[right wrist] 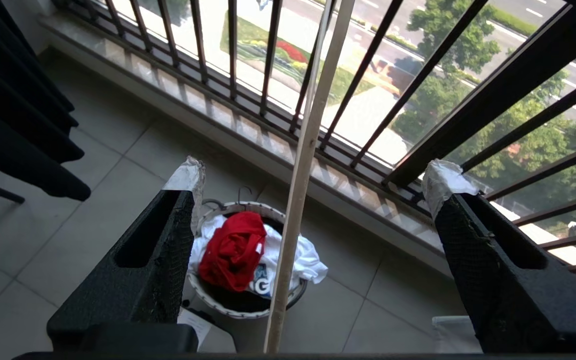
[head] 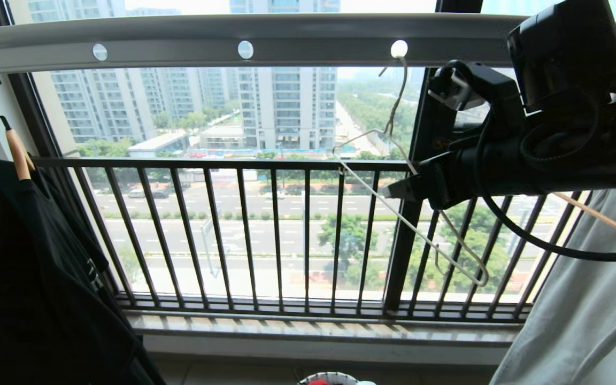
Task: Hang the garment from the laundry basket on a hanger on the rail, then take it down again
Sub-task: Pick up the clothes rack on the clothesline
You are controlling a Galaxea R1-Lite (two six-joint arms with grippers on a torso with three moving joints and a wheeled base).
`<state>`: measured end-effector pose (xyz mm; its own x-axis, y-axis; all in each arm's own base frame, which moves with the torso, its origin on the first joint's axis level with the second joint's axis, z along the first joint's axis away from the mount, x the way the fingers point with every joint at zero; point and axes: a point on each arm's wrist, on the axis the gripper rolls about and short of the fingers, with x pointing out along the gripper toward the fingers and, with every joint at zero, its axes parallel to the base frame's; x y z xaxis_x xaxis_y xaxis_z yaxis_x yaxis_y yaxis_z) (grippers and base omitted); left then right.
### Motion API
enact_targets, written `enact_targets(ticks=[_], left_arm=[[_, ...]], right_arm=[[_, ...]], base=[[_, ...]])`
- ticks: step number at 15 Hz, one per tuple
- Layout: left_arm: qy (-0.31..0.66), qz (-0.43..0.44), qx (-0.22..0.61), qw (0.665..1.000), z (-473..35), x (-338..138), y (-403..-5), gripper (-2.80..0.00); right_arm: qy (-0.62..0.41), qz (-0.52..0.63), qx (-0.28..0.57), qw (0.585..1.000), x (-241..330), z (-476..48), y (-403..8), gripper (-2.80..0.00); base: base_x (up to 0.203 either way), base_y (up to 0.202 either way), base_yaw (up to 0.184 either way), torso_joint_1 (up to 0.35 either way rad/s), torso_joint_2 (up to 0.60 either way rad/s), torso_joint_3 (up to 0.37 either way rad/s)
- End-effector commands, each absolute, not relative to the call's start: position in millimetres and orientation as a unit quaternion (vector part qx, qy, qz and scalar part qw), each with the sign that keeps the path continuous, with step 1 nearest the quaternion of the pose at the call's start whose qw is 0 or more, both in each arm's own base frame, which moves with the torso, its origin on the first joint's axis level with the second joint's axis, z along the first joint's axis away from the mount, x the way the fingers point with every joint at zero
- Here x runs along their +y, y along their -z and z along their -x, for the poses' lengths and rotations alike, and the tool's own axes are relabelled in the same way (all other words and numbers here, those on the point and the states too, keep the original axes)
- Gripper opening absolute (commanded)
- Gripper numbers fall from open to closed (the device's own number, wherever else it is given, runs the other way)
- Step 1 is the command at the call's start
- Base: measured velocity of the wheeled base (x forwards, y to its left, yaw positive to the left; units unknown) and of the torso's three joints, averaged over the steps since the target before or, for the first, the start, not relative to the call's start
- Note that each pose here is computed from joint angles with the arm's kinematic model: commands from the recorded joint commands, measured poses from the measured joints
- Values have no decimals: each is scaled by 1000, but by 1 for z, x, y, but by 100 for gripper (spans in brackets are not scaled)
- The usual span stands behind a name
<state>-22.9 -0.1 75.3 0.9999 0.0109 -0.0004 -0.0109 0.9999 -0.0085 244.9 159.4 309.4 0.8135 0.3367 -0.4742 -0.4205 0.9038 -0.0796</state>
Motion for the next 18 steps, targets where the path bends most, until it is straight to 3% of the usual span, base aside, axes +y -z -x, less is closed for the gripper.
enact_targets(ticks=[1,9,10,18], left_arm=[[-5,5,1,1000,23,0,-75,-280],[-6,5,1,1000,23,0,-75,-280],[-5,5,1,1000,23,0,-75,-280],[-6,5,1,1000,23,0,-75,-280]], right_arm=[[-190,102,251,943,166,-255,-296,0],[-174,131,264,940,173,-274,-282,0],[-173,131,261,941,173,-274,-284,-280],[-162,139,256,943,172,-274,-286,-280]], base=[[0,0,0,0,0,0],[0,0,0,0,0,0],[0,0,0,0,0,0],[0,0,0,0,0,0]])
